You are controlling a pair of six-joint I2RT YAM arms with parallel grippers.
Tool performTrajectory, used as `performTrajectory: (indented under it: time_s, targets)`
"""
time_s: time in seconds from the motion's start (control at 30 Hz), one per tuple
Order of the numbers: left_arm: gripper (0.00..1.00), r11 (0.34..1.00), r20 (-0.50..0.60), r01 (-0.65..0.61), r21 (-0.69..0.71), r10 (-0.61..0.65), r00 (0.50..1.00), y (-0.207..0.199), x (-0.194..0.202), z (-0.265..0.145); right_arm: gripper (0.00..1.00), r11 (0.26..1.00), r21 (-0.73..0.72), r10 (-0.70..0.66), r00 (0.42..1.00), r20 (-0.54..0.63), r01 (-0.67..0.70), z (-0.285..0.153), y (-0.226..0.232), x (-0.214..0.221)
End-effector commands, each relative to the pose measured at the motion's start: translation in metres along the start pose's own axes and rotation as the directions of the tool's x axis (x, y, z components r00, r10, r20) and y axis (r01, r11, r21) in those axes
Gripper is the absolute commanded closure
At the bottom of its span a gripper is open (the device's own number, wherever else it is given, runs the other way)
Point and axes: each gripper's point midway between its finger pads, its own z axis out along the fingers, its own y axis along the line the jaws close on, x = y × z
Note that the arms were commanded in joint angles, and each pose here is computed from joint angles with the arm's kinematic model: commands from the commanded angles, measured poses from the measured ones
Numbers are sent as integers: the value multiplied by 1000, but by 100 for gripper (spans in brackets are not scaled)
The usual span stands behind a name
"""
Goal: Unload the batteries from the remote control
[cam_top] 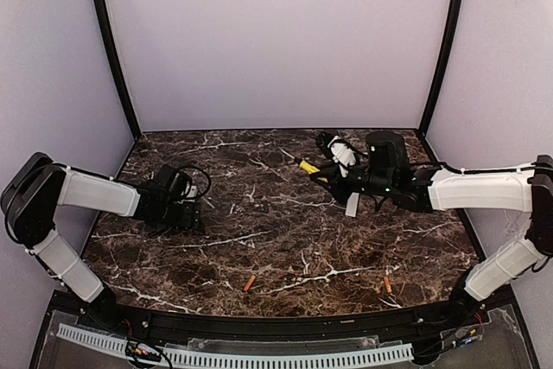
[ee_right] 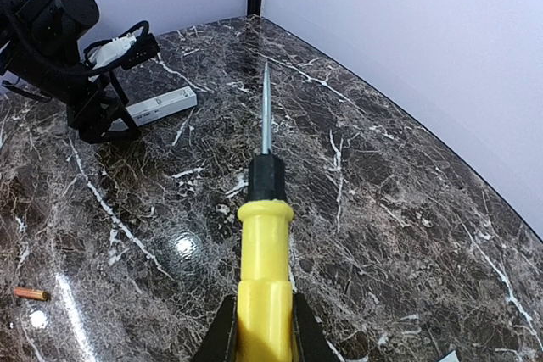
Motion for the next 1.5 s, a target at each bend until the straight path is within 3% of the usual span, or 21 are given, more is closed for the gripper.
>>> performTrajectory:
  time_s: [0.0, 0.13, 0.33, 0.47, 0.6, 0.87, 1.03, 1.27, 1.47]
  targets:
    - [11, 1000, 35, -4, 12, 3, 999, 2, -14, -18, 100, 1000, 9, 22, 999, 47, -22, 1, -4, -6]
    - [10, 998, 134, -32, 60, 24, 991, -3, -41, -44, 100, 996, 5, 86, 992, 91, -86, 1, -4, -14]
    - [11, 968, 265, -66, 243, -1, 964, -30, -79, -89, 100, 978, -55, 206, 962, 180, -199, 2, 1, -31]
    - [14, 826, 331, -142, 545, -56, 942, -83, -98, -134, 100, 961, -124, 269, 931, 246, -245, 1, 6, -48]
    - [20, 676, 331, -163, 719, -127, 935, -116, -112, -167, 100, 953, -180, 289, 910, 297, -244, 2, 12, -65]
    - [27, 367, 283, -207, 907, -166, 945, -182, -124, -211, 100, 945, -248, 294, 887, 357, -213, 7, 25, -92]
    - [29, 224, 276, -237, 945, -165, 947, -216, -125, -232, 100, 942, -280, 285, 882, 374, -186, 10, 41, -102]
    - [40, 112, 241, -220, 969, -238, 941, -236, -138, -249, 100, 933, -317, 290, 877, 384, -170, 12, 58, -109]
    - [46, 76, 219, -206, 976, -288, 932, -240, -147, -251, 100, 927, -341, 288, 875, 388, -154, 12, 69, -113]
